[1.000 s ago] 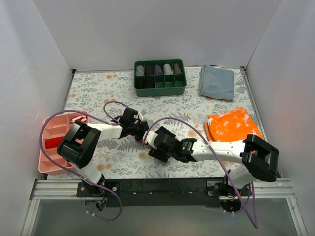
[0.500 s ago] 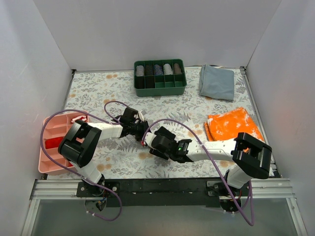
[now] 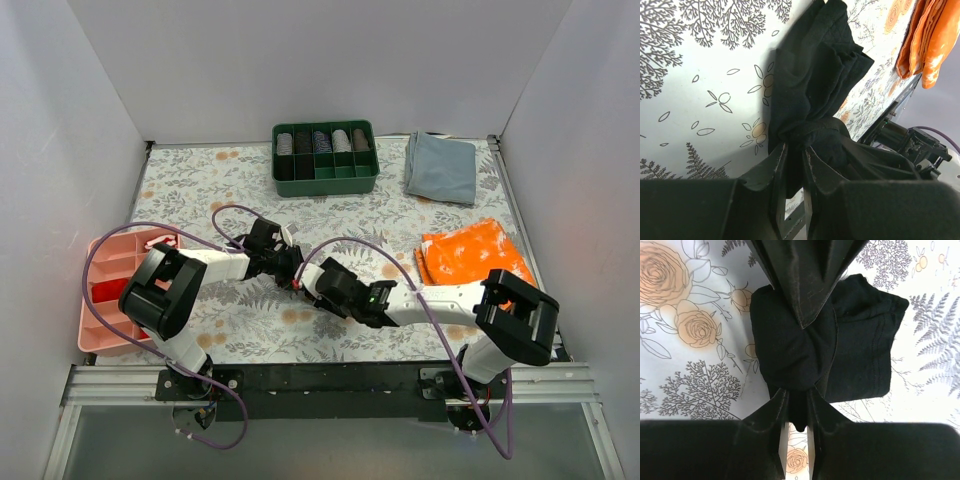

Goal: Roll the underwear
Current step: Roll the underwear to the center of the board.

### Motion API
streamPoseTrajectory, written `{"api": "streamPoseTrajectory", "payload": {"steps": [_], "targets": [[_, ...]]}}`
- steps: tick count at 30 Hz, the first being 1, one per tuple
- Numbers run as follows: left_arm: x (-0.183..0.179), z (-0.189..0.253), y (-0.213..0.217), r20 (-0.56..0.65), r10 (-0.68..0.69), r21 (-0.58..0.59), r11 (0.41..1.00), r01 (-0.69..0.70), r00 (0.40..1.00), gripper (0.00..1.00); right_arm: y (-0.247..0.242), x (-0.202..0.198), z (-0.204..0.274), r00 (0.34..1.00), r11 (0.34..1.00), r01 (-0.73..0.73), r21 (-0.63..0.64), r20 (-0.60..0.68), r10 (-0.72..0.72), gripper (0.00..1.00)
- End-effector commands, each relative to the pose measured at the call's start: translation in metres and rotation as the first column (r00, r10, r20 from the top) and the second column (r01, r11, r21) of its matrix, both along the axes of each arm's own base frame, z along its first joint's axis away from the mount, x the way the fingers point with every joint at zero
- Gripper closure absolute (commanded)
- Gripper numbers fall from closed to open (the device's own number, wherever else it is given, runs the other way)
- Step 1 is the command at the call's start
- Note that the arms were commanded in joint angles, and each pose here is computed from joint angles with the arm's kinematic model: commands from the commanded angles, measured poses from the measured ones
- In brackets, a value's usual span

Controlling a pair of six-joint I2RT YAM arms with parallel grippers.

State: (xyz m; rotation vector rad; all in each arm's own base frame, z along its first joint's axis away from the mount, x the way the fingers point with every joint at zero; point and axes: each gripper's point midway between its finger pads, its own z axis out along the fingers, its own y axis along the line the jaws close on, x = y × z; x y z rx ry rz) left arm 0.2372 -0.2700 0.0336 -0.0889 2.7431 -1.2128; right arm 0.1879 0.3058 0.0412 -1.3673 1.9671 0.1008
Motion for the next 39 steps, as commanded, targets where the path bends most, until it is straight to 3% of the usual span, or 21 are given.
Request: {"api": "streamPoseTrajectory", "payload": {"steps": [1, 6, 14, 18, 23, 28, 39], "targets": [[-0.010, -0.021, 0.019, -0.035, 0.018, 0.108, 0.994, -0.014, 0.999, 0.90, -0.010, -0.028, -0.020, 0.973, 0.998, -0.024, 0.053, -0.227, 0.036, 0.81], [-0.003, -0.016, 0.022, -0.014, 0.044, 0.113, 0.993, -0.042, 0.999, 0.85, -0.001, -0.045, -0.015, 0.908, 0.980, -0.060, 0.192, -0.396, 0.133, 0.86], [0.004, -0.017, 0.031, -0.008, 0.069, 0.120, 0.990, -0.068, 0.998, 0.82, -0.007, -0.059, -0.021, 0.811, 0.956, -0.039, 0.292, -0.550, 0.201, 0.87], [0.011, -0.006, 0.027, 0.021, 0.068, 0.092, 0.993, -0.069, 0.997, 0.63, -0.009, -0.064, -0.027, 0.790, 0.955, -0.035, 0.294, -0.577, 0.207, 0.87], [0.021, 0.017, 0.023, 0.085, 0.084, 0.055, 0.994, -0.089, 0.993, 0.52, -0.009, -0.063, -0.030, 0.784, 0.959, -0.021, 0.284, -0.591, 0.192, 0.87], [0.026, 0.031, 0.029, 0.143, 0.127, 0.046, 0.990, -0.135, 0.982, 0.46, -0.004, -0.057, -0.024, 0.785, 0.935, 0.065, 0.348, -0.597, 0.167, 0.87], [0.006, 0.043, 0.034, 0.203, 0.131, -0.037, 0.991, -0.126, 0.970, 0.39, 0.001, -0.055, -0.014, 0.653, 0.874, 0.195, 0.446, -0.724, 0.224, 0.85]]}}
